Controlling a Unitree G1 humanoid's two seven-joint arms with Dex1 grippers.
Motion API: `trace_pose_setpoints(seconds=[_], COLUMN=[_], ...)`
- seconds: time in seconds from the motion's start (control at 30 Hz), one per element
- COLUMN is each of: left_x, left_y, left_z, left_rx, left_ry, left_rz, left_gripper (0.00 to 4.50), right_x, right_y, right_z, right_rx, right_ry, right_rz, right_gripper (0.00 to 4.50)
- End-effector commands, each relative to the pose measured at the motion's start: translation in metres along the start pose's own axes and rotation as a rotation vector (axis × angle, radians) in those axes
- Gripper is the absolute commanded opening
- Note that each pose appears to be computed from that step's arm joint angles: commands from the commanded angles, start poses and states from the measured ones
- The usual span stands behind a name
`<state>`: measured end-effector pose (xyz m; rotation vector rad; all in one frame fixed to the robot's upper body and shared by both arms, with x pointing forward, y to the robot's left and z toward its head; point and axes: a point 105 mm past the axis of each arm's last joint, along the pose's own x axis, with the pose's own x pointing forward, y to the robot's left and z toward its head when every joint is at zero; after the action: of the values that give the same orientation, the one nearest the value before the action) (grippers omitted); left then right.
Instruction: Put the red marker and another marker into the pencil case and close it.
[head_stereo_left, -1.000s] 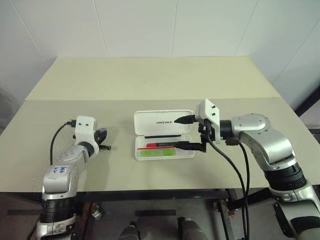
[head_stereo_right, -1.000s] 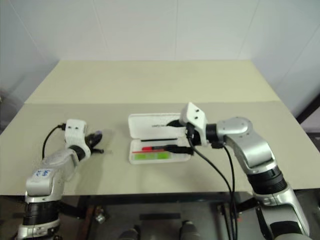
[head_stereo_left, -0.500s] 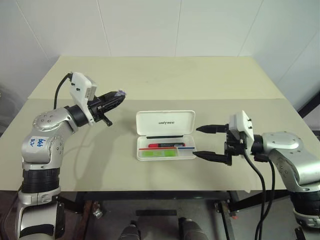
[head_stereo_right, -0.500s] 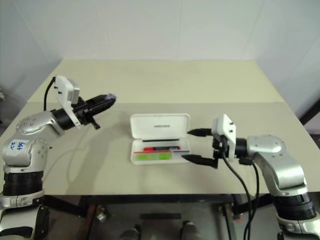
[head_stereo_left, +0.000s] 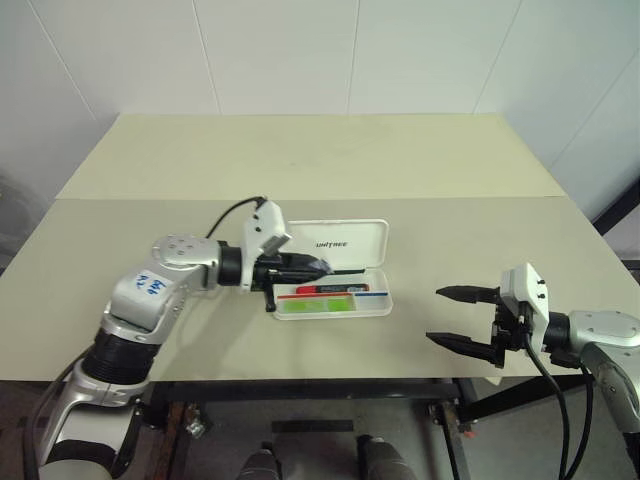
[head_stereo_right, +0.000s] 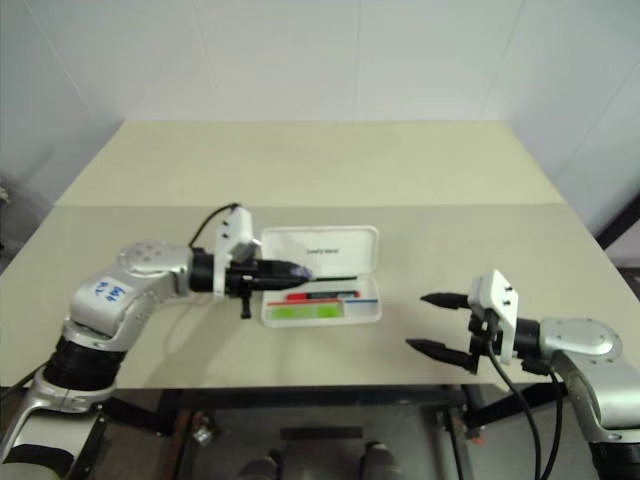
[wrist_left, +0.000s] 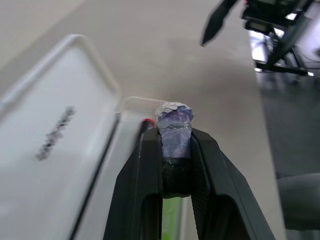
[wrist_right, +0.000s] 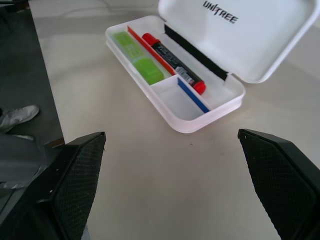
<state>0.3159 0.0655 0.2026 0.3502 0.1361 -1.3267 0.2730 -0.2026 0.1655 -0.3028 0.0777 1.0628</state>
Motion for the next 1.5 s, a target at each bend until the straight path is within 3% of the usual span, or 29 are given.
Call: trace_pose_setpoints(seconds=[0.03, 0.27, 0.57, 0.97, 1.37, 1.5], left_x=[0.011, 0.044, 0.075, 0.092, 0.097, 0.090], left_y=[0.001, 0.003, 0.008, 0.006, 0.006, 0.008], left_z=[0.007, -0.013, -0.009, -0.013, -0.011, -0.008], left_rx=[0.043, 0.010, 0.005, 0.005, -0.008, 0.004], left_ry=[0.013, 0.105, 0.118, 0.155, 0.140, 0.130], left_rz=[-0.029, -0.065, -0.059, -0.071, -0.069, -0.058], left_gripper=[0.40, 0.40, 0.40, 0.40, 4.32, 4.46], right_x=[-0.008, -0.010, -0.002, -0.004, -0.005, -0.005], right_y=[-0.005, -0.014, -0.019, -0.019, -0.021, -0.022], right_z=[0.011, 0.005, 0.012, 0.011, 0.010, 0.010], right_rx=[-0.049, -0.112, -0.125, -0.109, -0.102, -0.102], right_ry=[-0.067, -0.005, -0.034, -0.035, -0.033, -0.033], right_rz=[0.002, 0.073, 0.050, -0.004, -0.024, -0.029], right_gripper=[4.50, 4.50, 4.50, 4.50, 4.50, 4.50])
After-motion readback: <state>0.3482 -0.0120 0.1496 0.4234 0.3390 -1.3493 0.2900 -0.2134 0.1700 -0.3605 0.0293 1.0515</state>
